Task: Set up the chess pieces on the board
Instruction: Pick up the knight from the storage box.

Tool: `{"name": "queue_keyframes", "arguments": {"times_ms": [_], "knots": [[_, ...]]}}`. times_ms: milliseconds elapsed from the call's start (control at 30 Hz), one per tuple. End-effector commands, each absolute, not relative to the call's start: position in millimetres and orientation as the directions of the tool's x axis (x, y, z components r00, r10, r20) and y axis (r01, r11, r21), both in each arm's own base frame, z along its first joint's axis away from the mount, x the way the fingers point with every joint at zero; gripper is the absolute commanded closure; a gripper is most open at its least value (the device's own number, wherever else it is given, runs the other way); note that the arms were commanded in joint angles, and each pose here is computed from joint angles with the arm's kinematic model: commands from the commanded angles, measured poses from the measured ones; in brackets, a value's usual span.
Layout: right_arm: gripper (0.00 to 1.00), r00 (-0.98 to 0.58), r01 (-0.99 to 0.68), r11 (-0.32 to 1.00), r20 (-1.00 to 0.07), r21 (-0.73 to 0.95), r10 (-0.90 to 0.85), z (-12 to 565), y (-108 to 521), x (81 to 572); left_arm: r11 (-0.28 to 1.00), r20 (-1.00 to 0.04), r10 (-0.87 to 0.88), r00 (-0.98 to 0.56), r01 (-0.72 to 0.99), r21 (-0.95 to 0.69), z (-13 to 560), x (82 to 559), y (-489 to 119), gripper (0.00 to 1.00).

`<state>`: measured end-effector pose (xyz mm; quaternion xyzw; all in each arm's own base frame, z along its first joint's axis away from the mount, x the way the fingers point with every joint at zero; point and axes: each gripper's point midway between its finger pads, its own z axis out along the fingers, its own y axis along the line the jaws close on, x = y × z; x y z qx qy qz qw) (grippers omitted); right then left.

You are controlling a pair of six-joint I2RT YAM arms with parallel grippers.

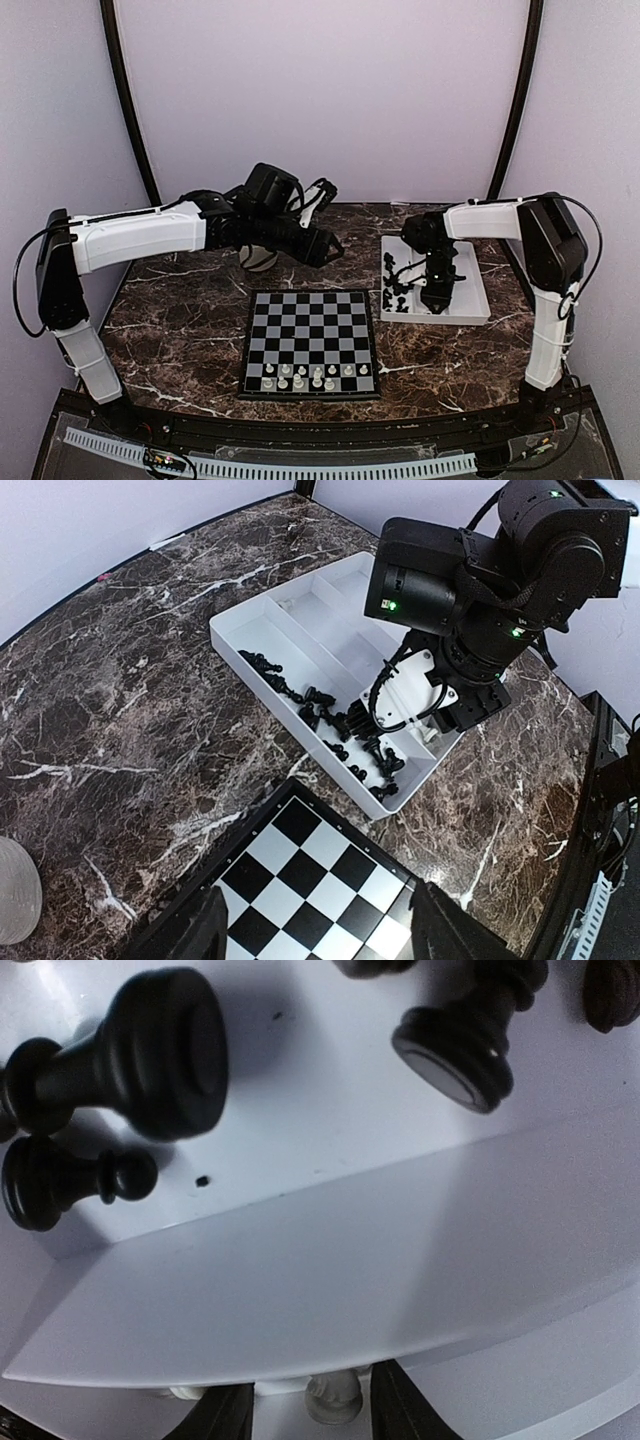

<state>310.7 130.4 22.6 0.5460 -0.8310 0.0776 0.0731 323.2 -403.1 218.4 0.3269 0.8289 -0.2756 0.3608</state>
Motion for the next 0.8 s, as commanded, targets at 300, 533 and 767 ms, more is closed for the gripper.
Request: {"name": "queue_keyframes", "arguments": {"times_ms": [300, 533, 767], "knots": [[0.69, -0.407, -0.909, 0.415, 0.272, -0.03, -0.872, 20, 116, 287, 0.607, -0.817, 0.285, -0.502, 0.754, -0.251, 247, 312, -396, 0.35], [0.8, -0.422, -0.905, 0.424, 0.218, -0.037, -0.88, 36, 123, 289, 0.599, -0.812, 0.288, -0.508, 0.757, -0.261, 244, 309, -396, 0.35], [0.84, -0.425, -0.905, 0.423, 0.082, -0.041, -0.901, 70, 141, 296, 0.578, -0.812, 0.28, -0.513, 0.765, -0.284, 244, 311, -405, 0.35]]}}
